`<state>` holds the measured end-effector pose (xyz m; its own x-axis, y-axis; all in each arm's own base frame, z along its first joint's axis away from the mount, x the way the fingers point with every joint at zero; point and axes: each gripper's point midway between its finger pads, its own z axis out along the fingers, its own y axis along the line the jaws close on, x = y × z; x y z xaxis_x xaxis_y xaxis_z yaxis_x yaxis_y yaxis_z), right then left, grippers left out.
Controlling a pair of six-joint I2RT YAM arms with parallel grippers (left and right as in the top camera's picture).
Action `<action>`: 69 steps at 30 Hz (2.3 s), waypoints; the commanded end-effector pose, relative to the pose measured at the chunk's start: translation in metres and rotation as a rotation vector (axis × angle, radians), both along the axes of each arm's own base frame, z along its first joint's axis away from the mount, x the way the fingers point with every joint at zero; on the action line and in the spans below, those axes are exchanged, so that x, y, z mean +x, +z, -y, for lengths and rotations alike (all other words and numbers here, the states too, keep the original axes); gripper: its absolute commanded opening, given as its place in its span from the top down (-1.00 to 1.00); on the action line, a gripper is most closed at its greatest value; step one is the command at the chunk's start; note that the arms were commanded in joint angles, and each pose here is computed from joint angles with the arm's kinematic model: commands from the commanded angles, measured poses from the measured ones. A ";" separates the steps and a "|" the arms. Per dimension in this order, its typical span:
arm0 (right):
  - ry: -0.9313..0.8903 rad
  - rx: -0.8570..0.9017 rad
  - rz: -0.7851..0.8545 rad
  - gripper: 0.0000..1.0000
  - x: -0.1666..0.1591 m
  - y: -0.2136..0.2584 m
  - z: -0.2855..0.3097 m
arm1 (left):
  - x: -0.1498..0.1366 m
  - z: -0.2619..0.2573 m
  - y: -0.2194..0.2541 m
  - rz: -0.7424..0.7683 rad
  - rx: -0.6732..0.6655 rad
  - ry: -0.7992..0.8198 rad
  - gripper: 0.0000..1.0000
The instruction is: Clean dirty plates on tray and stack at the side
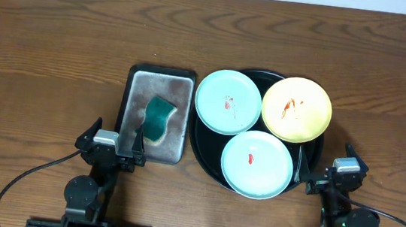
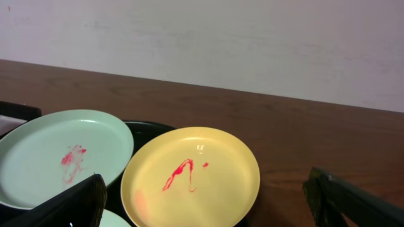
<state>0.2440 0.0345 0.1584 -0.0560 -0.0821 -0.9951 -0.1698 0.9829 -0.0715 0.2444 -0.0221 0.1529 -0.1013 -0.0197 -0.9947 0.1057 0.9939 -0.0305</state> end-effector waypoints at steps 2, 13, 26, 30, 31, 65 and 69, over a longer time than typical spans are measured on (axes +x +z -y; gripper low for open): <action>-0.013 -0.010 0.000 -0.99 0.000 -0.001 0.003 | -0.001 0.001 -0.014 -0.046 0.013 -0.011 -0.93; -0.013 -0.009 0.000 -0.98 0.000 -0.001 0.003 | -0.001 0.001 -0.014 -0.046 0.013 -0.011 -0.93; -0.013 -0.009 0.000 -0.99 0.000 -0.001 0.003 | -0.001 0.001 -0.014 -0.046 0.013 -0.011 -0.93; -0.013 -0.010 0.000 -0.99 0.000 -0.001 0.003 | -0.001 0.001 -0.014 -0.046 0.013 -0.011 -0.93; -0.013 -0.009 0.000 -0.98 0.000 -0.001 0.003 | -0.001 0.001 -0.014 -0.046 0.013 -0.011 -0.93; 0.040 0.115 0.001 -0.98 -0.002 0.009 -0.007 | -0.006 -0.001 0.007 -0.076 -0.086 0.017 -0.93; 0.051 0.138 -0.037 -0.98 -0.005 0.021 -0.009 | -0.008 -0.002 0.018 -0.180 -0.085 0.022 -0.93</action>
<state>0.2416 0.0421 0.1583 -0.0978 0.0032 -0.9952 -0.2085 0.9777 0.0236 0.2354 -0.0217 0.1399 -0.2917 -0.0827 -0.9529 0.0785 0.9908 -0.1100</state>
